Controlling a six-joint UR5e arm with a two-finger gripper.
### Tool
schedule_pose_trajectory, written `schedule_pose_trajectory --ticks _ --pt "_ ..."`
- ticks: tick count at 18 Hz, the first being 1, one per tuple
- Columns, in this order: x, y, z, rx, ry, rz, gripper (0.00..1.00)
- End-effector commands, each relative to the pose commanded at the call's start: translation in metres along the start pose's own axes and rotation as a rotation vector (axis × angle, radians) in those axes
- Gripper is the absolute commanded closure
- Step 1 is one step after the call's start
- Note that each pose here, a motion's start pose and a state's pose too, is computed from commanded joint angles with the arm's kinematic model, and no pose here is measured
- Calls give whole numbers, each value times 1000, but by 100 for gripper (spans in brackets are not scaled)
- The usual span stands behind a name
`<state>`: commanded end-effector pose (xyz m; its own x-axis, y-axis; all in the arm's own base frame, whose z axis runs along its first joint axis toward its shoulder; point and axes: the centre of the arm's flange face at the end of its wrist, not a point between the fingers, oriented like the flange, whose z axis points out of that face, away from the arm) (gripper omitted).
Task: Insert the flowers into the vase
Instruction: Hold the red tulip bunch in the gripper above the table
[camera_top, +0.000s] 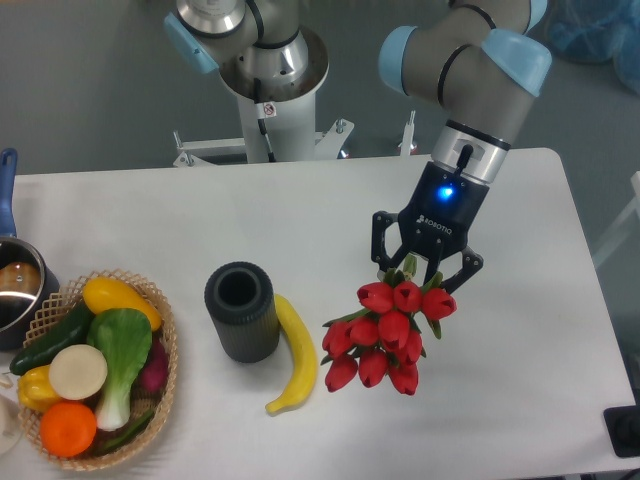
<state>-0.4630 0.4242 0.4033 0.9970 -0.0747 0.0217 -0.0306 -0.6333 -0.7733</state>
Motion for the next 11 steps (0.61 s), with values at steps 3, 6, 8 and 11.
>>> schedule_pose_trajectory --ticks 3,6,8,11 --pt "1 -4 -2 4 -3 8 55" --pt "-1 -6 -4 14 -4 11 55" --pt "1 -7 -3 32 9 11 55" --pt "0 -12 -6 42 7 18 55"
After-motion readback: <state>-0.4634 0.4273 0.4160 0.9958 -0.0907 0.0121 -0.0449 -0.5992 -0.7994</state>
